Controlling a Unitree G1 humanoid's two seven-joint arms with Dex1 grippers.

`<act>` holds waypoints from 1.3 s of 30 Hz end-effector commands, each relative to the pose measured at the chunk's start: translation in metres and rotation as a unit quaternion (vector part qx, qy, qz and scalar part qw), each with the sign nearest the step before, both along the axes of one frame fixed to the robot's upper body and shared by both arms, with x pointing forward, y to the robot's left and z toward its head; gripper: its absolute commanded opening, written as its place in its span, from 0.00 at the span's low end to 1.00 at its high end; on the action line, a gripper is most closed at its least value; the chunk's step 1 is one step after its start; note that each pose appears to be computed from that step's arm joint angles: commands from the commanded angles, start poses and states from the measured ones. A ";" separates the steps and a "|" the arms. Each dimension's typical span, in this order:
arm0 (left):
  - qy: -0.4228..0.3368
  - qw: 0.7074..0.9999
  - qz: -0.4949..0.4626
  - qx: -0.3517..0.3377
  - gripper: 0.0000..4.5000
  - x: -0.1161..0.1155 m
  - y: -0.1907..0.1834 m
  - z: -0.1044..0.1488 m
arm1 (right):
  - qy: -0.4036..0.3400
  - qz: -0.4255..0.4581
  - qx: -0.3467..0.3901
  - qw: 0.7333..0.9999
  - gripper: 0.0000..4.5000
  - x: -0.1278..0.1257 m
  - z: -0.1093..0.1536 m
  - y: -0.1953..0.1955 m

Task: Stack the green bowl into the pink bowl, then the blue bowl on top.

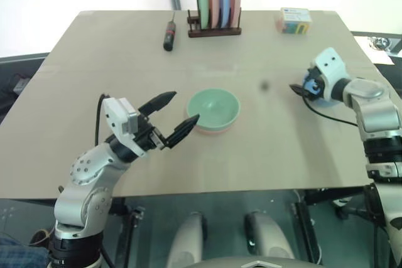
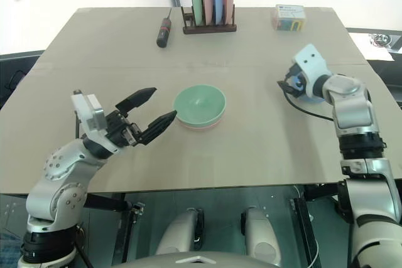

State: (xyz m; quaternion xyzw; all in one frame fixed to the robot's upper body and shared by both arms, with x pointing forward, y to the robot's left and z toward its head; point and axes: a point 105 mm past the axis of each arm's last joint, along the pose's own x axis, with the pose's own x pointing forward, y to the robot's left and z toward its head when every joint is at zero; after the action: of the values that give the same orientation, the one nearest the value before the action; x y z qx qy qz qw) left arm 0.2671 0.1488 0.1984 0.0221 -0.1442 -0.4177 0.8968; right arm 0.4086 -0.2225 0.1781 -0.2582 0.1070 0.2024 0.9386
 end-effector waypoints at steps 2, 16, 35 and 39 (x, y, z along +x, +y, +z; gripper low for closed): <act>-0.013 1.000 -0.020 0.001 1.00 -0.001 -0.005 0.007 | -0.001 -0.024 0.005 1.000 0.85 -0.001 0.000 -0.013; -0.011 1.000 -0.002 0.004 1.00 -0.004 -0.002 0.005 | 0.025 -0.018 -0.019 0.999 0.01 0.004 -0.022 -0.018; 0.036 0.994 0.087 0.053 1.00 -0.009 0.044 -0.016 | -0.113 0.347 0.001 0.931 0.00 -0.060 0.081 0.166; 0.037 0.992 0.106 0.061 1.00 -0.014 0.056 -0.016 | -0.087 0.424 -0.015 0.901 0.00 -0.084 0.070 0.199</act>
State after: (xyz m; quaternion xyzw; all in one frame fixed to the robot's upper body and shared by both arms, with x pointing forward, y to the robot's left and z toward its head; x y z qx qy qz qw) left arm 0.2579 0.1998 0.1719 0.0564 -0.0619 -0.3337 0.9389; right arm 0.3393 -0.0347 0.2366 -0.2959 -0.0661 0.5331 0.7899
